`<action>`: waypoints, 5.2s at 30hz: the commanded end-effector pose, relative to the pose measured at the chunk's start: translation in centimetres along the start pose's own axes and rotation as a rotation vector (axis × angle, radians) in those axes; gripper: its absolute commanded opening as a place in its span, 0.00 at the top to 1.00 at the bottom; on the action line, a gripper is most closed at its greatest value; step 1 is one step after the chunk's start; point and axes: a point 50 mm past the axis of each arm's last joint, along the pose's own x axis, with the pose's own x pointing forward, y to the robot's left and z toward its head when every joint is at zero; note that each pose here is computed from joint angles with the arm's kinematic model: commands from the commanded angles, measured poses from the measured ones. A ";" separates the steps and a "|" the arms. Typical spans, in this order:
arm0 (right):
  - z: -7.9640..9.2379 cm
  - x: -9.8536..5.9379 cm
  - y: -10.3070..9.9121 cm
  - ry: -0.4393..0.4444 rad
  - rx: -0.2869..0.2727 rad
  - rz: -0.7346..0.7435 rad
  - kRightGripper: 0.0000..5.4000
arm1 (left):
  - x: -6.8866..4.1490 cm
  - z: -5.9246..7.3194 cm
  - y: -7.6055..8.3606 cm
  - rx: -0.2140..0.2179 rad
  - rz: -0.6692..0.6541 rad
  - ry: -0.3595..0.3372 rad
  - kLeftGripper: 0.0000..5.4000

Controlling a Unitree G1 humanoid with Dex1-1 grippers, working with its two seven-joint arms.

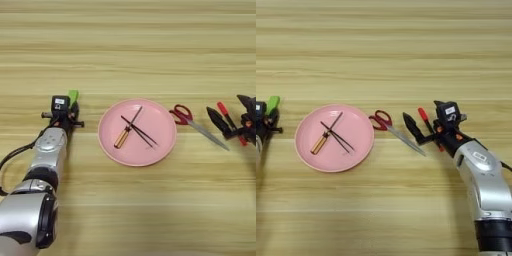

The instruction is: Move the objects on the table

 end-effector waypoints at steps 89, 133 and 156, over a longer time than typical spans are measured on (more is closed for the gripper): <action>0.0 1.2 -2.3 -0.042 -0.035 -0.196 0.00 | -9.0 4.0 -9.2 0.111 -0.712 -0.083 0.28; -1.0 1.2 -3.5 -0.001 -0.042 -0.270 0.00 | -3.5 3.6 0.0 -0.045 0.060 -0.187 0.01; -1.0 1.4 -3.3 0.001 -0.038 -0.267 0.00 | -6.0 6.1 -3.1 0.074 -0.275 -0.277 0.01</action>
